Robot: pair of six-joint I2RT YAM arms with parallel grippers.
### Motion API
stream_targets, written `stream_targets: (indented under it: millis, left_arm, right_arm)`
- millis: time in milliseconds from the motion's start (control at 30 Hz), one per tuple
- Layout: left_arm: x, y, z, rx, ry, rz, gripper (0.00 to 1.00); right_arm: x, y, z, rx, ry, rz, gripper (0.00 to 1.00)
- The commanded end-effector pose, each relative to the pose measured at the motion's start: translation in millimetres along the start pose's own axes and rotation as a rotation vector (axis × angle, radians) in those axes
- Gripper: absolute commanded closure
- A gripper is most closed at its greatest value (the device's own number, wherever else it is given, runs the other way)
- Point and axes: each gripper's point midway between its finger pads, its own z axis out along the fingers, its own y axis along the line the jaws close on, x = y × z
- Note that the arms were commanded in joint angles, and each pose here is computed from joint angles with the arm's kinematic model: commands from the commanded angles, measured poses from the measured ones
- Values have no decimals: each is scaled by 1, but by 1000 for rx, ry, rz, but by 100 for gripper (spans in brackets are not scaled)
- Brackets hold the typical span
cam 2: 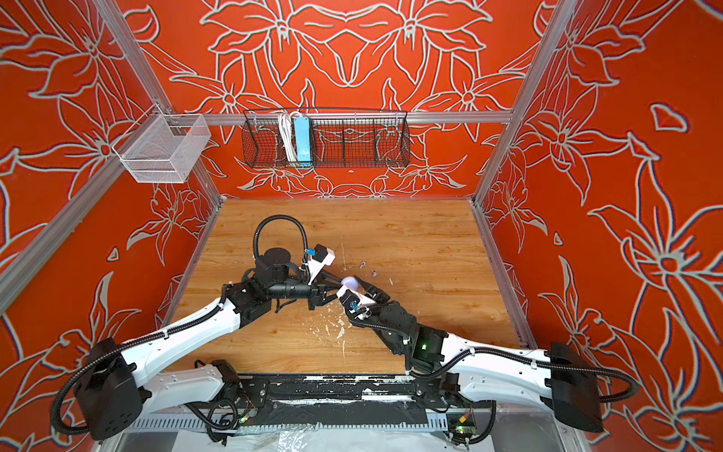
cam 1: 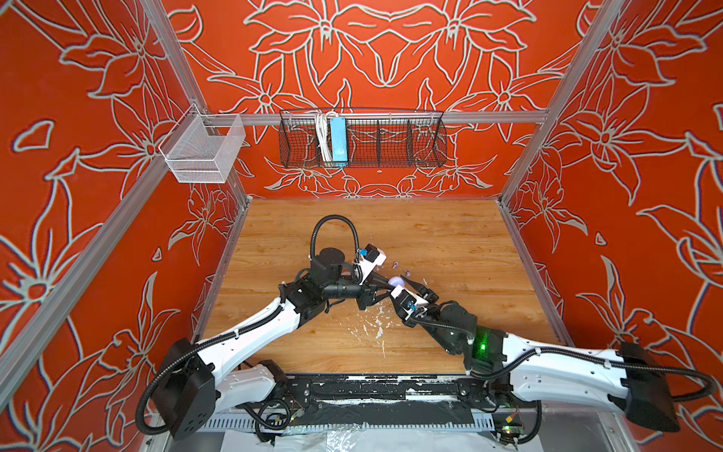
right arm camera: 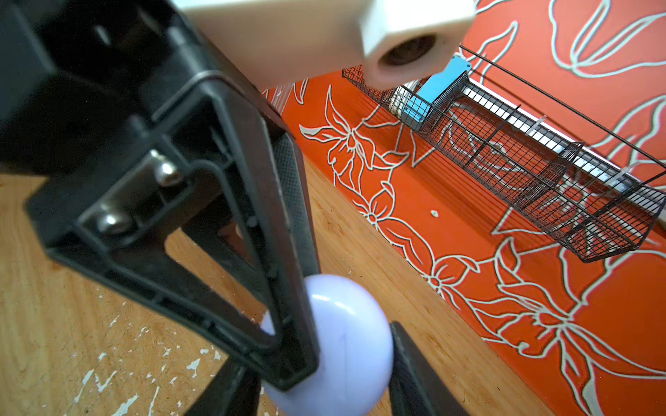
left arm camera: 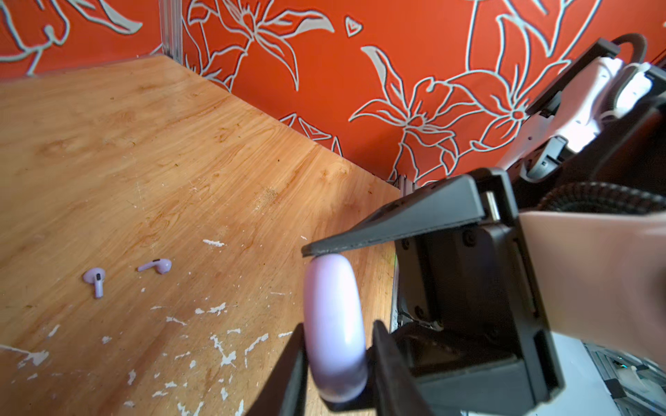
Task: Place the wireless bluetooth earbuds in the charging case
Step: 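Close the left gripper on the lilac case while the right gripper opens, then pull the right gripper back from the lilac case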
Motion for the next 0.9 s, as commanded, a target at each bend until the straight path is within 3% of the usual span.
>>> stream_targets:
  millis: [0, 200, 267, 367, 433, 500, 600, 700, 867]
  left_arm:
    - [6, -22, 5, 116, 44, 17, 74]
    - [8, -24, 7, 140, 60, 12, 84]
    - [8, -25, 8, 149, 58, 16, 93]
    - [10, -24, 8, 149, 59, 27, 100]
    - [11, -20, 7, 122, 39, 50, 100]
    - [13, -15, 5, 92, -8, 104, 100]
    - [26, -23, -6, 108, -90, 301, 100]
    - [36, -19, -22, 17, -206, 449, 100]
    - [36, -22, -39, -53, -266, 551, 100]
  right_arm:
    - [-25, -5, -1, 15, -90, 33, 72]
    - [-28, -6, -5, 14, -107, 46, 73]
    - [-30, -6, -6, 5, -109, 47, 70]
    - [-30, -4, -9, -18, -107, 53, 42]
    - [-30, -2, -13, -36, -118, 70, 29]
    - [-28, 0, -17, -63, -117, 84, 21]
    - [-23, 10, -23, -134, -101, 112, 22]
    - [-20, 21, -31, -212, -92, 163, 27]
    - [-18, 30, -37, -275, -91, 215, 35]
